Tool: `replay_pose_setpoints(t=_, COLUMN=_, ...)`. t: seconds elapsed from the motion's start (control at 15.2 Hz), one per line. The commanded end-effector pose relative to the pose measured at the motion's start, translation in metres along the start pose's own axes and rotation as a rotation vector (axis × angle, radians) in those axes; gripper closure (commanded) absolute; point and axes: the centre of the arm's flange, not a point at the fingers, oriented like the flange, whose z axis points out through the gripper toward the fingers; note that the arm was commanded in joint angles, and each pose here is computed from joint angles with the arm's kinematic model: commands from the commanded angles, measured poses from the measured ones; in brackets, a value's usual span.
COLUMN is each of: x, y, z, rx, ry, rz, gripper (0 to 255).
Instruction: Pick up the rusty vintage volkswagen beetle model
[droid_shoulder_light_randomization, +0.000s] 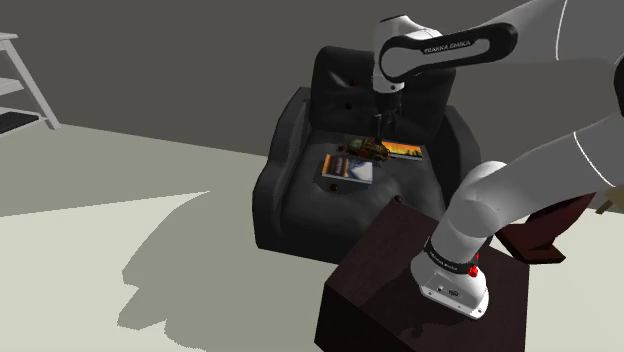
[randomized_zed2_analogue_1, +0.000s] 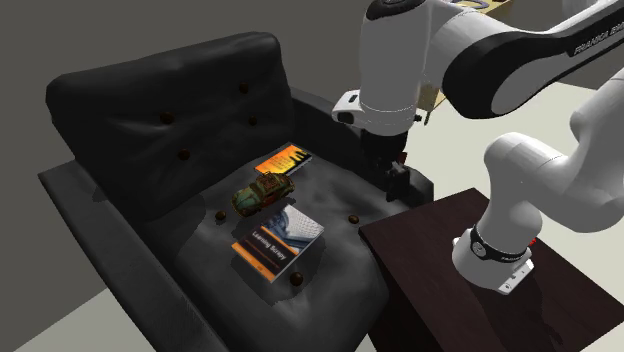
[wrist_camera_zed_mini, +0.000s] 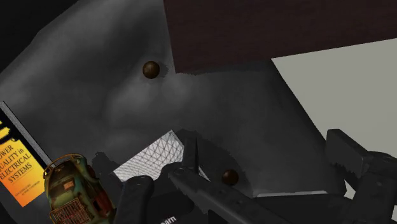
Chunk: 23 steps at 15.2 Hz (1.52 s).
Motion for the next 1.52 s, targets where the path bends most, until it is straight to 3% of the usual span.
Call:
replay_pose_setpoints(t=0.0, x=0.012, y=0.019, z=0.013, rx=-0.012, ry=0.007, rz=-0.014, gripper=0)
replay_pose_setpoints(t=1.45, x=0.157, y=0.213, z=0.138, rx=-0.126, ry=0.067, rz=-0.144, gripper=0)
